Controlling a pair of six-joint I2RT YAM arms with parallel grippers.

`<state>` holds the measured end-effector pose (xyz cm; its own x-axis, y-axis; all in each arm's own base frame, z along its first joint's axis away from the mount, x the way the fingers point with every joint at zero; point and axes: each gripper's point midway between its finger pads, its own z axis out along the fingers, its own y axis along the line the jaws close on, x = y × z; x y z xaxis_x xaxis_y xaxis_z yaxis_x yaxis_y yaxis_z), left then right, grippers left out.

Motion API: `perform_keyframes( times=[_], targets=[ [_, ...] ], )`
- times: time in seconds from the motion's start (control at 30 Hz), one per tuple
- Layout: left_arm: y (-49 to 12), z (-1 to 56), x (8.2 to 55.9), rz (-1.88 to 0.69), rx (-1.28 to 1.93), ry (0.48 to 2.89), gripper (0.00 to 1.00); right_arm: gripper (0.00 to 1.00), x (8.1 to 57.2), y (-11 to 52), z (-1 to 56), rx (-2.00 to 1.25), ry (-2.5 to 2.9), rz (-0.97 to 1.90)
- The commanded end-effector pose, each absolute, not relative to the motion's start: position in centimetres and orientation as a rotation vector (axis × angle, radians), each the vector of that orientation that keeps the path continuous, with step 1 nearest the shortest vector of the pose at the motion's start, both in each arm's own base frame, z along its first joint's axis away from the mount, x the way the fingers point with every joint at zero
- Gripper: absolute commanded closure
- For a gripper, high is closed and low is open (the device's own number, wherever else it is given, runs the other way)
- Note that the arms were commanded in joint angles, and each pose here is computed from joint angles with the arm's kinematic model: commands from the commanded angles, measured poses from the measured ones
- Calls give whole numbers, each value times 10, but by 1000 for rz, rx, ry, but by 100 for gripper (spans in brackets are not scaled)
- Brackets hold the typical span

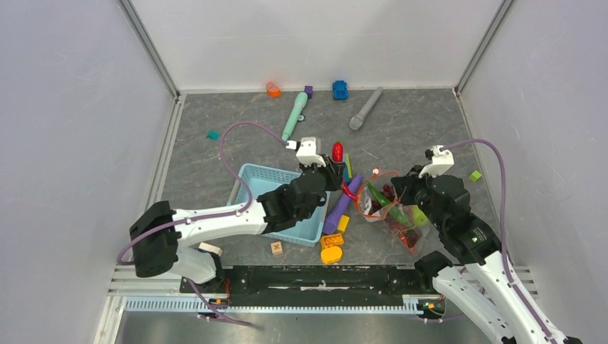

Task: Place the food in the zip-top bag and seal the zipper
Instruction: Place the fake vegetable in the zipper food storage bag.

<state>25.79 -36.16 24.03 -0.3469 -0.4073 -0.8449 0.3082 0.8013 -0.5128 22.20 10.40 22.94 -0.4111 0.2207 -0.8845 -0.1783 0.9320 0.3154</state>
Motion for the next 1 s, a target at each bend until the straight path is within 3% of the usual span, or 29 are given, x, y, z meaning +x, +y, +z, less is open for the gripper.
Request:
perform_keyframes(
  times=[0.0, 0.23, 0.97],
  targets=[
    [-367, 287, 273, -741, -268, 1626, 95, 100, 225, 121, 255, 71, 1847, 589],
    [-387, 270, 270, -618, -282, 1587, 95, 100, 225, 134, 257, 119, 1820, 710],
    [-423, 223, 232, -683, -211, 1707, 98, 100, 228, 133, 264, 234, 1780, 769]
  ],
)
